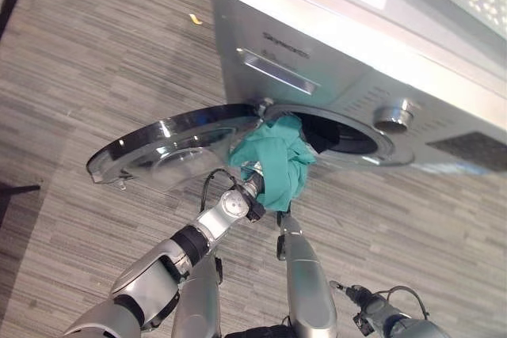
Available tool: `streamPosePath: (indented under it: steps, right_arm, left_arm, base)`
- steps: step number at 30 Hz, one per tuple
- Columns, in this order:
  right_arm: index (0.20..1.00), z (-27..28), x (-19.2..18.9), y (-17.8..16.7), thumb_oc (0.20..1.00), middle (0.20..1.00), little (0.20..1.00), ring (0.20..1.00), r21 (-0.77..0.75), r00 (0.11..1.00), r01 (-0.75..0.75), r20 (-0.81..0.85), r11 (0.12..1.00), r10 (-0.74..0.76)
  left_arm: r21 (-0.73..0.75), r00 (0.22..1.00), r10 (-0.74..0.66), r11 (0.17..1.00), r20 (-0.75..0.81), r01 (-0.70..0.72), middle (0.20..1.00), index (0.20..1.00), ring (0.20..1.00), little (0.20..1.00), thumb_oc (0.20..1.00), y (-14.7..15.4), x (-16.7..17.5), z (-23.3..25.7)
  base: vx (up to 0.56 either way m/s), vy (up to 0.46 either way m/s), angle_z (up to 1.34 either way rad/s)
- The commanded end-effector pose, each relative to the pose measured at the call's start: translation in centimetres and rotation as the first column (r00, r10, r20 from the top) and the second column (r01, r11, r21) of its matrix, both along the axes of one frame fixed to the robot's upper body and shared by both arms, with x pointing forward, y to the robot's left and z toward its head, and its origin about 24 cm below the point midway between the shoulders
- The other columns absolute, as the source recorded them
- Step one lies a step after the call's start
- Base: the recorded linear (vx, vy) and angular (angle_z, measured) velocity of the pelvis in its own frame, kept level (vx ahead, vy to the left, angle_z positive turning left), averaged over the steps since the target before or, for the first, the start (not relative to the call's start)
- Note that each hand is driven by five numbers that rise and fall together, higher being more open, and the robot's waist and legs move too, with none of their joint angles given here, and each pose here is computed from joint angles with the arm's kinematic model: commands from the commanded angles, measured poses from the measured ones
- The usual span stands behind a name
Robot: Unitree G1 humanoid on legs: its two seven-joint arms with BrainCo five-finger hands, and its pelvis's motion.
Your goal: Grab the laundry basket,head to the washer,open it,put in the laundry and shut it.
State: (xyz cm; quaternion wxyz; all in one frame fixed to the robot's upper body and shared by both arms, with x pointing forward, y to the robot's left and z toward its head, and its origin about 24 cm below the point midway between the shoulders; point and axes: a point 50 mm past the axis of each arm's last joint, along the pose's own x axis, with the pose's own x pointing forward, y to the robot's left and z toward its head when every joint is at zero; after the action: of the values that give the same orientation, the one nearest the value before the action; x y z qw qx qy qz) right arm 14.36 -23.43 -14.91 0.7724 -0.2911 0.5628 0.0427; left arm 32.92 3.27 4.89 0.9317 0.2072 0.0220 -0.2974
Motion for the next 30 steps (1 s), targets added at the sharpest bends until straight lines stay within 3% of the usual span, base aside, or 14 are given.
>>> streamPosePath:
  steps: [1,11,19,28,30]
  right_arm:
    - [1.0,-1.1,-5.0,-1.1,1.0,1.0,1.0,1.0,-0.014,0.991,0.009,-0.13,1.0,-0.011]
    - [1.0,-1.6,-6.2,-0.1,1.0,1.0,1.0,1.0,0.013,0.991,0.012,-0.133,1.0,-0.011]
    - [1.0,-1.6,-5.0,1.4,1.0,1.0,1.0,1.0,0.058,0.998,-0.001,-0.055,0.998,0.005]
    - [1.0,0.3,-0.1,3.9,1.0,1.0,1.0,1.0,0.09,0.966,-0.202,0.18,0.975,0.184]
    - [1.0,0.9,0.8,4.4,1.0,1.0,1.0,1.0,0.098,0.949,-0.239,0.233,0.966,0.212]
  left_arm:
    - [-0.171,0.995,-0.057,0.983,0.086,0.071,0.2,0.2,0.2,0.2,0.2,-3.3,-0.2,3.2]
    - [-0.185,0.995,-0.022,0.982,0.102,0.041,0.2,0.2,0.2,0.2,0.2,-3.1,0.5,4.0]
    - [-0.238,0.991,0.076,0.97,0.109,-0.048,0.2,0.2,0.2,0.2,0.2,-2.7,2.3,5.8]
    - [-0.331,0.954,0.157,0.941,0.255,-0.067,0.2,0.2,0.2,0.2,0.2,-3.7,5.1,13.6]
    - [-0.386,0.925,0.19,0.921,0.329,-0.052,0.2,0.2,0.2,0.2,0.2,-3.7,5.5,17.5]
  base:
    - [0.01,0.086,-0.56]
    - [0.02,0.081,-0.47]
    - [-0.01,0.001,-0.1]
    - [0.0,-0.011,-0.04]
    - [0.04,-0.068,-0.03]
